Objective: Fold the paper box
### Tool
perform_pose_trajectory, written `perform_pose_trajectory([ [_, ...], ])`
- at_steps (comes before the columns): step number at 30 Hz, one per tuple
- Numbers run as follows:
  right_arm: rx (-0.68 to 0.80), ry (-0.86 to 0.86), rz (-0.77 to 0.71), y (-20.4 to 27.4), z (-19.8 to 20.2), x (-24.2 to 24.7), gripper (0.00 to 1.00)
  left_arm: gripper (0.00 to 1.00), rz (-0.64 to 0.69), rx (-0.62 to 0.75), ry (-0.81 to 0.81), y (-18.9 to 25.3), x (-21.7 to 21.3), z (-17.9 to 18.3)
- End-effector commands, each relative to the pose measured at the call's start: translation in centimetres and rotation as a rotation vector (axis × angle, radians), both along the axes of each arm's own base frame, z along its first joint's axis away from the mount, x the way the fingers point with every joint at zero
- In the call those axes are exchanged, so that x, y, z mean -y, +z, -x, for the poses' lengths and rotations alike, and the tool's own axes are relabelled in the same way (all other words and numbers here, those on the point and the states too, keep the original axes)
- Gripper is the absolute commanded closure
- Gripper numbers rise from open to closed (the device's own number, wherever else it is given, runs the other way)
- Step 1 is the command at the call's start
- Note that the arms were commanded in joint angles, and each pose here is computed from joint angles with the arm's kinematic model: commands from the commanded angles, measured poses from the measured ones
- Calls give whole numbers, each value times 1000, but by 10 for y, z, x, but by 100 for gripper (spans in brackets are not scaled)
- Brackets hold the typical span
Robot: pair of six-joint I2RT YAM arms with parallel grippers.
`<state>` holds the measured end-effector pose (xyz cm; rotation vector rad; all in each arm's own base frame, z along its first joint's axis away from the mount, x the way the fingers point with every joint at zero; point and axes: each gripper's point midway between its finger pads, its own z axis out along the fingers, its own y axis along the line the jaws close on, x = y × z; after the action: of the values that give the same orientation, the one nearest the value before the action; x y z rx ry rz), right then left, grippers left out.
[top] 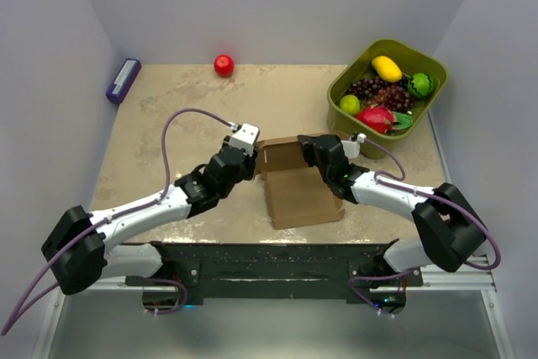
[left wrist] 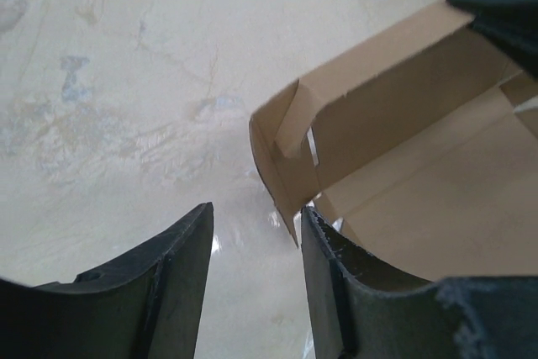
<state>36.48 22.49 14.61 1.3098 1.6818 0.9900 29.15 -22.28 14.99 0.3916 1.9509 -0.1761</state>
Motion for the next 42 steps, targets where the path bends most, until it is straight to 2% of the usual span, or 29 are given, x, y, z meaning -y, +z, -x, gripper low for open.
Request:
perform_pose_trajectory([
  [1,13,-35,53,-2,0,11,100,51,62,137,43,53,11,-33],
  [12,23,-14,47,-1,1,7,100,53,-145,134,72,31,19,-67],
  [23,40,2,36,4,0,4,100,54,-209,140,24,13,27,-75],
  [33,46,13,36,6,0,2,100,55,-191,243,-103,18,48,-77],
  [42,52,35,31,7,0,-3,100,57,-229,300,-258,7,68,-74],
])
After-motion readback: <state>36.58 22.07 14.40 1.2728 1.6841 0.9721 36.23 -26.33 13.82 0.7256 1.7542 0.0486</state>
